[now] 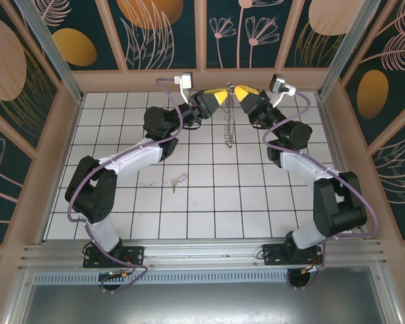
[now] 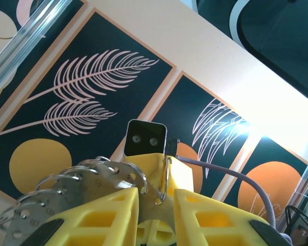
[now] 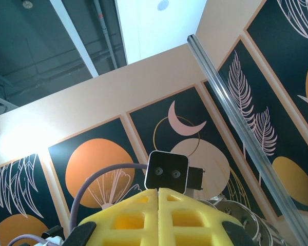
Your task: Put the keys on the keyring
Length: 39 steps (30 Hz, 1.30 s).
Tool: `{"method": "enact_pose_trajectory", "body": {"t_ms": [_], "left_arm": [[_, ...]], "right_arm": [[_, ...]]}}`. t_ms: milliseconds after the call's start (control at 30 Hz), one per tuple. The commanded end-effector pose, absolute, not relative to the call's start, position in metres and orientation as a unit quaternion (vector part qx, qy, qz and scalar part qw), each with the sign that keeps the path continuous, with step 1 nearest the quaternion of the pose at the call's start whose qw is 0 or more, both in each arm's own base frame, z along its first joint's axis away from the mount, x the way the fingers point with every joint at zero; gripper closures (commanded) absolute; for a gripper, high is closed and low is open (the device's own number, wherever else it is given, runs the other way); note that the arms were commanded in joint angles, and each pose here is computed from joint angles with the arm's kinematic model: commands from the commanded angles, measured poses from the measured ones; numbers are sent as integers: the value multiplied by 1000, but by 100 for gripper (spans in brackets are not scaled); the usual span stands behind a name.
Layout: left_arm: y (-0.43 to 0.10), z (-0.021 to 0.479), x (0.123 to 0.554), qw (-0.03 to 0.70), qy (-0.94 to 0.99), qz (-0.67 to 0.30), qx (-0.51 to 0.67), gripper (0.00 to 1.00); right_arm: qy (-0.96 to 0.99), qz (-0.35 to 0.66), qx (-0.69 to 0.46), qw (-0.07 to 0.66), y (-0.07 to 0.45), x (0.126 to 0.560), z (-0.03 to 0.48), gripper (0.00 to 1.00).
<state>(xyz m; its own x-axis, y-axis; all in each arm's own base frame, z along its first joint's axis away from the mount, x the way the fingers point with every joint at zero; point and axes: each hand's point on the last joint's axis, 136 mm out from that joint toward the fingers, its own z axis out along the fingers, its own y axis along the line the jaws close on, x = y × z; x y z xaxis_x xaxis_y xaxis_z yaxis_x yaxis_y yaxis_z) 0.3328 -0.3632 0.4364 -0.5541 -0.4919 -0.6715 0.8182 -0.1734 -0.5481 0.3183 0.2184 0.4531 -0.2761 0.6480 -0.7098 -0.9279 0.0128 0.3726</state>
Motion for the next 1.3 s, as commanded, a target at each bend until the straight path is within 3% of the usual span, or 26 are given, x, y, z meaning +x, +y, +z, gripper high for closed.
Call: {"method": "enact_pose_trajectory", "body": {"t_ms": [0,533,733,1267], "left_arm": [[-359,448,323,443,437,-759,190,74],[-366,450,322,437,427,-768,192,71],[-368,449,325,438,431,-766,190,62],[-369,449,333,461,447,-746,177,56]], "right_arm": [[338,674,-209,623,209,289,483,100],[343,677,-205,618,211,291,479,100],[346,679,-205,615,213,291,477,100],[363,679,-202,605,218,294,462,100]]}}
